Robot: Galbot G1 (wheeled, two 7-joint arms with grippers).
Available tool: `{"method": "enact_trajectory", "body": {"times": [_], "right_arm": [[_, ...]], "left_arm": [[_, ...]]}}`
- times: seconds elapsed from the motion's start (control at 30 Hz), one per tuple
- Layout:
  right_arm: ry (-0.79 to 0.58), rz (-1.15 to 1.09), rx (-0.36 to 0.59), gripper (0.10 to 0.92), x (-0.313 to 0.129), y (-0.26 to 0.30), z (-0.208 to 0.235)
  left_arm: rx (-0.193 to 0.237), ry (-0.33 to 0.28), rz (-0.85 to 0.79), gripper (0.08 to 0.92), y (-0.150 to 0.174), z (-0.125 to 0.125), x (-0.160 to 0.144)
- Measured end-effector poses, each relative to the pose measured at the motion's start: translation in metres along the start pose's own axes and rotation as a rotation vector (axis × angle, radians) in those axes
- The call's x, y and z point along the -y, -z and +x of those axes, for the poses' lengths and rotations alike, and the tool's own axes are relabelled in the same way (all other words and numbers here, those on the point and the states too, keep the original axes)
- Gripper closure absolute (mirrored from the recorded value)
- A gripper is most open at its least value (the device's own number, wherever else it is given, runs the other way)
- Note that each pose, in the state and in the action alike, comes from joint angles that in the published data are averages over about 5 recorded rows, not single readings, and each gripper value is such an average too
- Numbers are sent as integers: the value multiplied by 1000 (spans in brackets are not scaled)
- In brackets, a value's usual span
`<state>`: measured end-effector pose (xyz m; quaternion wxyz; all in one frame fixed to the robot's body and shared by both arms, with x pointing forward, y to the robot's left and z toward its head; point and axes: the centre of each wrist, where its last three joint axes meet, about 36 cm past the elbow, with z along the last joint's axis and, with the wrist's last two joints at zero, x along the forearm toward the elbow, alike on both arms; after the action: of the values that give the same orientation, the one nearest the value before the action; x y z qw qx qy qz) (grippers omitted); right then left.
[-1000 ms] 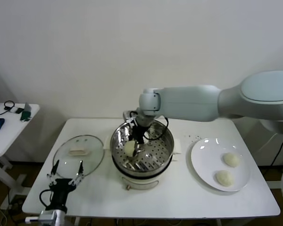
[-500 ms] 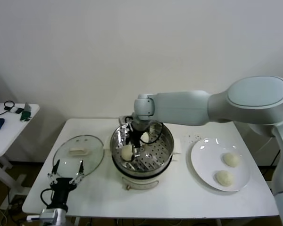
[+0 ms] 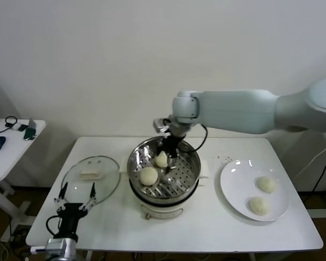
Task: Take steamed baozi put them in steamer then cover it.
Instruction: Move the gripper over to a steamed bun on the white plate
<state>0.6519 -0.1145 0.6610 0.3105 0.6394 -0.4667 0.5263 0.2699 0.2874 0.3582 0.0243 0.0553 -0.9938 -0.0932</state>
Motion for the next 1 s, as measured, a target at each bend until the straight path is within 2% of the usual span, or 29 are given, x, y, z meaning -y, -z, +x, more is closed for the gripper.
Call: {"method": "enact_trajectory", "body": {"times": [0.23,0.47,0.77,1.0], "right_arm": [[4,-39,-27,200,-53,-75,27],[-9,-92,-77,200,-109,-151,35],[-2,-153,-147,200,-171,-225,6],[33,-183,-182,200,-200,-263,-33]], "left_arm": [[-8,7,-5,177,-3,-1,-3],[-12,8,-12,177,-2,-3,-7],[-16,12,-17,177,-1,-2,-5],[-30,22,-27,177,-5,0,-7]]}}
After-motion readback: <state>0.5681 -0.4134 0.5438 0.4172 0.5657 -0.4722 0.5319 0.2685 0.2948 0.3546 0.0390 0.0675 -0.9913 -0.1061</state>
